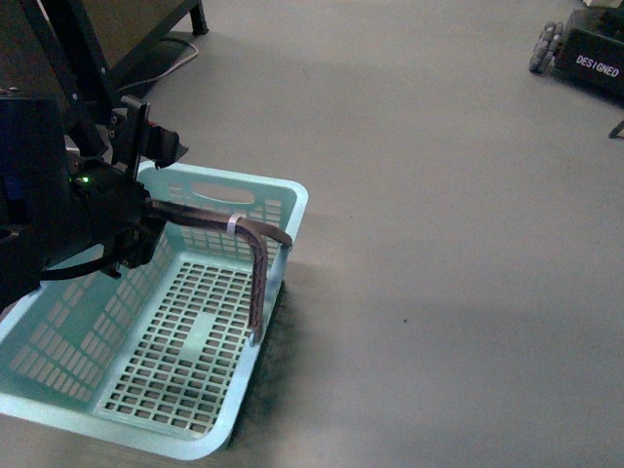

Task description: Pick mango and avocado into basket

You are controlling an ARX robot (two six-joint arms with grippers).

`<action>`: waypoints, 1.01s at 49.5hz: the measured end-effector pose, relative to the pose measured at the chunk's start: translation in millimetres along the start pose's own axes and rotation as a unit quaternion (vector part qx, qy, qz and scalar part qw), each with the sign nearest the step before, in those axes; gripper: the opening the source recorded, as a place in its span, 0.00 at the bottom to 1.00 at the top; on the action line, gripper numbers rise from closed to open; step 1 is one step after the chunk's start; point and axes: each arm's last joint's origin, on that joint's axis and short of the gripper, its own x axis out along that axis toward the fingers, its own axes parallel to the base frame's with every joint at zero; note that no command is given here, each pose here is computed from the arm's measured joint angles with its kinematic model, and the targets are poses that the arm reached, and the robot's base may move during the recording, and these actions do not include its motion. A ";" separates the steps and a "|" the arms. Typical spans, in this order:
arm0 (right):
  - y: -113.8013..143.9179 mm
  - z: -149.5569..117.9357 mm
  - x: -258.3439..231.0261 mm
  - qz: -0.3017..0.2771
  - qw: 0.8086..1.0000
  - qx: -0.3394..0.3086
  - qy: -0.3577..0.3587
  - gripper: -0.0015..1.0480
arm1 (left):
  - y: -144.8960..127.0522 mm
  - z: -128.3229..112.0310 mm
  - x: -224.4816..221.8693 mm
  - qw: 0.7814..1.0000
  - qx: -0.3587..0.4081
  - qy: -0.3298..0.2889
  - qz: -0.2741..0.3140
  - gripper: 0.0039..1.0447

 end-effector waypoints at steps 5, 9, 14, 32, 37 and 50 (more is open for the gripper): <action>0.0 0.0 0.0 0.000 1.000 0.000 0.000 0.93 | -5.2 0.0 -4.4 0.999 -0.006 0.004 -0.054 0.56; 0.0 0.0 0.0 0.000 1.000 0.000 0.000 0.93 | -10.0 0.7 -9.8 0.996 -0.012 0.004 -0.090 0.45; 0.0 0.0 0.0 0.000 1.000 0.000 0.000 0.93 | -18.0 4.0 -17.2 0.994 -0.021 -0.001 -0.106 0.28; 0.0 0.0 0.0 0.001 1.000 0.000 0.000 0.93 | -136.3 39.9 -116.6 0.993 -0.046 -0.085 -0.074 0.09; 0.0 0.0 0.0 0.001 1.000 0.000 0.000 0.93 | -169.2 39.8 -160.9 0.991 -0.041 -0.097 -0.079 0.08; 0.0 0.0 0.0 0.001 1.000 0.000 0.000 0.93 | -221.0 31.5 -243.9 0.985 -0.051 -0.100 -0.134 0.08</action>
